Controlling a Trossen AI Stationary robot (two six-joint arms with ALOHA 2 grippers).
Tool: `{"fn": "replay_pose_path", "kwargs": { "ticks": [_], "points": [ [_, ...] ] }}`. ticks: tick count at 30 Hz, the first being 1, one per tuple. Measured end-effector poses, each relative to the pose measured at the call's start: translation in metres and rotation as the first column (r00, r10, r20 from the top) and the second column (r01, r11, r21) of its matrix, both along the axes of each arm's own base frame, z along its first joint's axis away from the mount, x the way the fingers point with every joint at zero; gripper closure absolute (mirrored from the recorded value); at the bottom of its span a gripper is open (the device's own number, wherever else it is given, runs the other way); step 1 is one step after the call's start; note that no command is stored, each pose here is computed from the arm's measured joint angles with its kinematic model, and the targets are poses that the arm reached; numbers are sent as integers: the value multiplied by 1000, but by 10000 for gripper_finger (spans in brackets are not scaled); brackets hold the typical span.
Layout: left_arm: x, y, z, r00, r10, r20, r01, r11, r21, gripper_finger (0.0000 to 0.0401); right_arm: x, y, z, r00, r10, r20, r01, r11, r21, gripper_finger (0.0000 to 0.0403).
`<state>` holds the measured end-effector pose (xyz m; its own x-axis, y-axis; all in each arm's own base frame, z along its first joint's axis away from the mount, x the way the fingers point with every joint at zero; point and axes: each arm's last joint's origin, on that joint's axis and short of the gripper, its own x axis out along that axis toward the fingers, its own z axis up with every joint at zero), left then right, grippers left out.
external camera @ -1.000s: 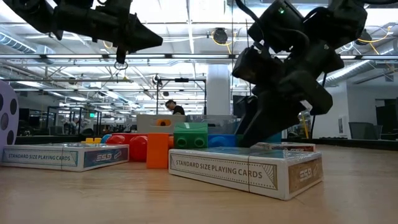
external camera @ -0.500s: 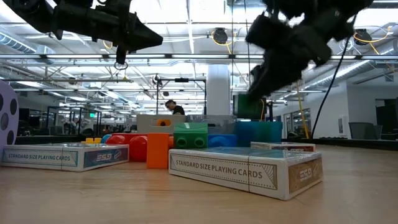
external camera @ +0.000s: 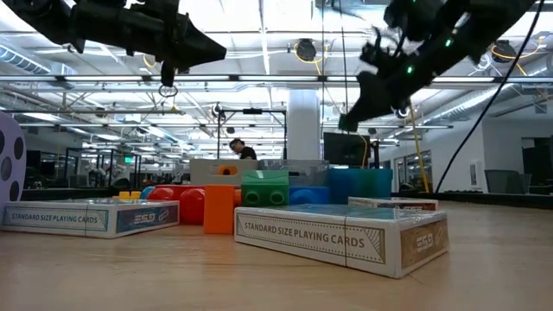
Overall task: Pick & Place Toys
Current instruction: Put the blue game piece into the blue bin
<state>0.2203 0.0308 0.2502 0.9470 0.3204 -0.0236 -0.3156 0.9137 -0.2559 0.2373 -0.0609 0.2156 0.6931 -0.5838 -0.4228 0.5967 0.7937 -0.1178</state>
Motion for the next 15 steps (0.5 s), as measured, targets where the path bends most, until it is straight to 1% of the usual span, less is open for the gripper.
{"fn": "replay_pose_path", "kwargs": {
  "ticks": [2,4,7,9,11,15],
  "points": [
    [-1,3,0,999,44,0,-44,999,7,352,-4,-19,-7,1000,-19,19,18,998,61,292],
    [-1,4,0,998,69,-2,-69,998,8,352,-8,-35,-16,999,-39,-2,39,994,105,293],
    [-1,6,0,997,78,-7,-77,997,8,352,-13,-55,-28,995,-88,-52,94,988,127,298],
    [-1,6,0,997,79,-7,-79,997,8,352,-14,-65,-36,990,-106,-93,117,987,112,295],
    [-1,7,0,997,82,4,-82,997,1,346,-13,-70,-41,988,-96,-120,106,991,79,279],
    [-1,7,4,996,81,42,-81,997,1,314,-9,-72,-45,988,-89,-125,99,992,74,225]
  ]
}}
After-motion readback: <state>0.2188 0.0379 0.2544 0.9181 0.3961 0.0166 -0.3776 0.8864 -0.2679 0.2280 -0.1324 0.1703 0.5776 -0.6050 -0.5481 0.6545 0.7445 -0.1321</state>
